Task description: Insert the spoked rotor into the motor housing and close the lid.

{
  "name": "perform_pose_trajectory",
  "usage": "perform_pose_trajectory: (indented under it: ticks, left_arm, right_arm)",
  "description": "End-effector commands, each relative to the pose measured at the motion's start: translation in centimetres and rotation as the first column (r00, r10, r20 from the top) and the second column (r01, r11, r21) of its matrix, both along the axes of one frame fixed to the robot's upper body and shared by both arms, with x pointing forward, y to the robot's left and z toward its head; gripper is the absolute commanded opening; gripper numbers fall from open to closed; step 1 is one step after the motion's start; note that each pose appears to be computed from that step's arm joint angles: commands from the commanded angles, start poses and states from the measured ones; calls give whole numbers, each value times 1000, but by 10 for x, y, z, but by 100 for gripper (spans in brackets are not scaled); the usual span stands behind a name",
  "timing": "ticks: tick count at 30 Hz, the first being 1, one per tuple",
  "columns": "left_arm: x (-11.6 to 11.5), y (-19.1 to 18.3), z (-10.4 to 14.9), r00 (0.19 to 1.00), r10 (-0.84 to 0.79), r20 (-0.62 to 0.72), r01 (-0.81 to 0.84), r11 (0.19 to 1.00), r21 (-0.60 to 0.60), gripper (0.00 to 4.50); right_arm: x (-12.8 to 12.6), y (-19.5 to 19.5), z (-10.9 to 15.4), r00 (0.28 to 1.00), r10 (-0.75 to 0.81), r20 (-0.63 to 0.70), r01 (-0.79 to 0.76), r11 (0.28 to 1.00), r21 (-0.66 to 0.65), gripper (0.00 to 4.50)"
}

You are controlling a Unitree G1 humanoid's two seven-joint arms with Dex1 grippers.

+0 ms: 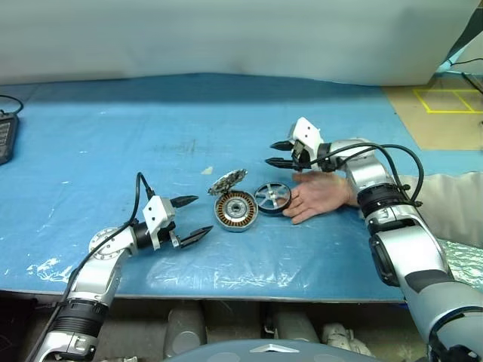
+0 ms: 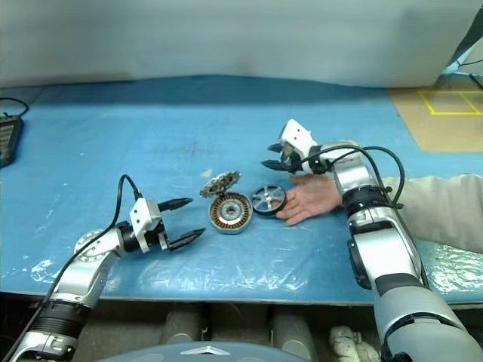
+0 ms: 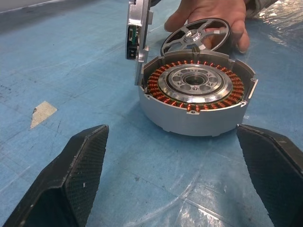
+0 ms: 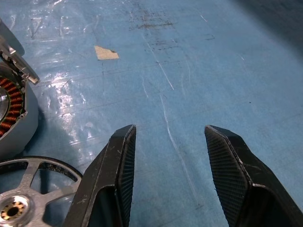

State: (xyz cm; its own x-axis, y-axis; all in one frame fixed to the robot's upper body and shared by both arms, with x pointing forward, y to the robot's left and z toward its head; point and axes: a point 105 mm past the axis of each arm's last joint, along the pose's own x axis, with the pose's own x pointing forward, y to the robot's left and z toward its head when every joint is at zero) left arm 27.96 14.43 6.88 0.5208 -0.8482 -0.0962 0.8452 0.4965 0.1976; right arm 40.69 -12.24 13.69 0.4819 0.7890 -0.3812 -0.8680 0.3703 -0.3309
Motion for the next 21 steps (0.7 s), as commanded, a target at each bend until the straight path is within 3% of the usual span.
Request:
perform_pose_trajectory:
  ticks: [1,14,17,21]
  left_arm:
    - [1,0,6,999,-6,35,6,1000,0,450]
    - [0,-2,5,999,-16,30,16,1000,-1,450]
    - [0,-2,5,999,-16,28,16,1000,-3,450]
    - [-1,-3,4,1000,-16,24,16,1000,-6,450]
  right_arm:
    - [0,-3,18,999,5,51,-6,1000,29,236]
    - [-21,-12,21,997,72,-13,-71,996,48,236]
    - [-27,-16,23,996,89,-21,-88,995,38,288]
    - [-37,-17,23,992,125,-28,-125,992,6,424]
